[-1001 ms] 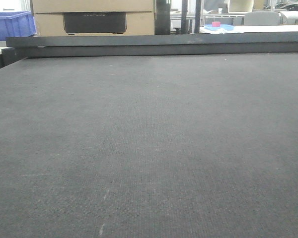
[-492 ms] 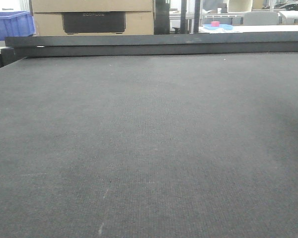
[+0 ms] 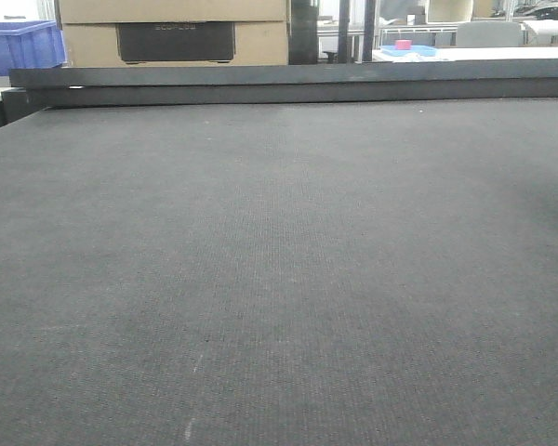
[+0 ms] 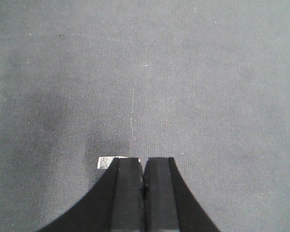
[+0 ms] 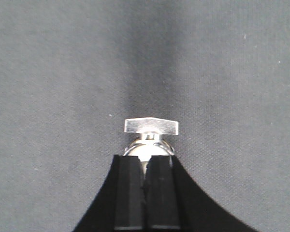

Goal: Place valve from conveyor to right shelf box

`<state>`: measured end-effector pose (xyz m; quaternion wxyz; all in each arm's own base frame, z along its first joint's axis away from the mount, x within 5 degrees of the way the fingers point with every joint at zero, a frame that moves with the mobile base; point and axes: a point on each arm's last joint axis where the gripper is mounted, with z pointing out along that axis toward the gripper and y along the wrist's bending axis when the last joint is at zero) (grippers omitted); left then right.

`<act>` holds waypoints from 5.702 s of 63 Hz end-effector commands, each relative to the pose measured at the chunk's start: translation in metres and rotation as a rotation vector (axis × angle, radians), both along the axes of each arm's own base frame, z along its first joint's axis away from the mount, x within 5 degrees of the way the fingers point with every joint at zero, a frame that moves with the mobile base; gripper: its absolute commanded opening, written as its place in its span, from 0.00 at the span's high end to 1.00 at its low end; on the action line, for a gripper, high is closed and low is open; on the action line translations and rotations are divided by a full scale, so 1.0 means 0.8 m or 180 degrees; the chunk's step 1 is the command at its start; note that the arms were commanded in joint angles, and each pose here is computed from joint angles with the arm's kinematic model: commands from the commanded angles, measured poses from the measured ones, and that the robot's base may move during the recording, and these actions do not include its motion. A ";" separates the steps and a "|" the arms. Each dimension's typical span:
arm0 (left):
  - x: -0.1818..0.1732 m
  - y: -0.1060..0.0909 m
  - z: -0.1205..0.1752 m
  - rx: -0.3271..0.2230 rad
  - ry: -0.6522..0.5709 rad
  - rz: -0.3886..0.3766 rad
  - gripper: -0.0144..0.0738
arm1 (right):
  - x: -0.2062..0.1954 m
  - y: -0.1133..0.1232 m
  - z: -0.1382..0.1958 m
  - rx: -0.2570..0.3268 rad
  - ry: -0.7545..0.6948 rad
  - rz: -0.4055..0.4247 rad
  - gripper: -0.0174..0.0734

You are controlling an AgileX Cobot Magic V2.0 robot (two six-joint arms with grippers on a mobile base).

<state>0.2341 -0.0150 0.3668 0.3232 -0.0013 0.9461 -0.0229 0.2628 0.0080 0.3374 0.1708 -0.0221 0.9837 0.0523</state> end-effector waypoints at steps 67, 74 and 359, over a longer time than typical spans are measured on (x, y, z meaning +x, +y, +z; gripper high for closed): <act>0.000 -0.001 0.003 -0.0039 -0.0007 -0.0004 0.96 | 0.022 -0.004 -0.130 -0.0075 0.0689 0.0093 0.21; -0.001 -0.001 0.002 -0.0038 0.0008 -0.0004 0.96 | 0.022 -0.004 -0.130 -0.0081 0.0695 0.0095 0.21; -0.158 0.015 -0.001 0.0073 -0.2019 0.0003 0.96 | -0.133 -0.004 0.030 0.0157 -0.3005 -0.0353 0.99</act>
